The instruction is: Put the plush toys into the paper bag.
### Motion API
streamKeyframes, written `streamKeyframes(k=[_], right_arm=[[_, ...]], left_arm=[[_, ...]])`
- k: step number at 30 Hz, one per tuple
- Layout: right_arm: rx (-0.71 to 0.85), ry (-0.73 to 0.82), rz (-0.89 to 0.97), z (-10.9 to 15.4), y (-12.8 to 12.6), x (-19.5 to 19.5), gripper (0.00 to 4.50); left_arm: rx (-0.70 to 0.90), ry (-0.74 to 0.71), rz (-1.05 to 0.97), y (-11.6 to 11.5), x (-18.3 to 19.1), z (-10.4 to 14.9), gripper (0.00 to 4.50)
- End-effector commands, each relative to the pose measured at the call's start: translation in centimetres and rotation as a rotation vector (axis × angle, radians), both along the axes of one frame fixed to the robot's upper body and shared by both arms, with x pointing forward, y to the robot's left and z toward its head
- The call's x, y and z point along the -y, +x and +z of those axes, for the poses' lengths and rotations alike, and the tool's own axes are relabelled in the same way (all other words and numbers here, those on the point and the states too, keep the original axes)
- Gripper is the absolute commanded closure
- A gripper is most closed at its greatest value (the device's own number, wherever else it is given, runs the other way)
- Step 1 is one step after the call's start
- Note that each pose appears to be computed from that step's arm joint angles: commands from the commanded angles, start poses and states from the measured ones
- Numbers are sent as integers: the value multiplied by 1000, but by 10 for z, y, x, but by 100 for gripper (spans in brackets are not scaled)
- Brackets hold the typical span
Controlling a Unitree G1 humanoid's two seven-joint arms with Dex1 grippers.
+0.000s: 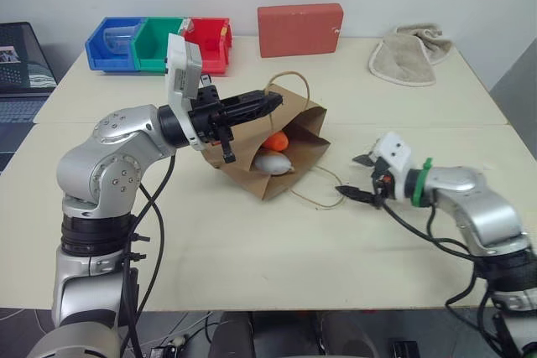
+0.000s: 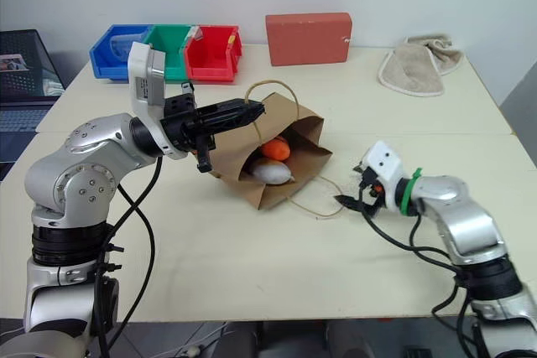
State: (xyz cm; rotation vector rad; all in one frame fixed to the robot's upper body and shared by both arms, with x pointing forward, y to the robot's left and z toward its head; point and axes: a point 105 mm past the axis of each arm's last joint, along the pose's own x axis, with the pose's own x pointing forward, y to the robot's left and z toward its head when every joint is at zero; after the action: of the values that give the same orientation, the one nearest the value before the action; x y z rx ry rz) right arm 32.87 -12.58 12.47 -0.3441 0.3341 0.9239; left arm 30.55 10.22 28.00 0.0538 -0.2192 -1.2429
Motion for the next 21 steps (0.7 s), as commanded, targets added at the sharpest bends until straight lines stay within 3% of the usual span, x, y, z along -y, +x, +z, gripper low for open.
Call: streamKeyframes(k=[1,4,11,14,21], right_arm=[[19,-2,-6,2,9,-4,2],[-6,36,-24,2,13,-8,60],[-75,92,37,7,-1,-13,326],[-98,155,57,24,-10,-8,445],[-70,327,123,98,-31,8,448]], left_arm=[[71,-3,5,-5,-2,14,450],[72,-2,12,-6,-3,13,450],[76,-8,34,-5,-7,15,450],[89,-24,56,-1,-11,20,450],[124,-88,78,9,-10,40,450]])
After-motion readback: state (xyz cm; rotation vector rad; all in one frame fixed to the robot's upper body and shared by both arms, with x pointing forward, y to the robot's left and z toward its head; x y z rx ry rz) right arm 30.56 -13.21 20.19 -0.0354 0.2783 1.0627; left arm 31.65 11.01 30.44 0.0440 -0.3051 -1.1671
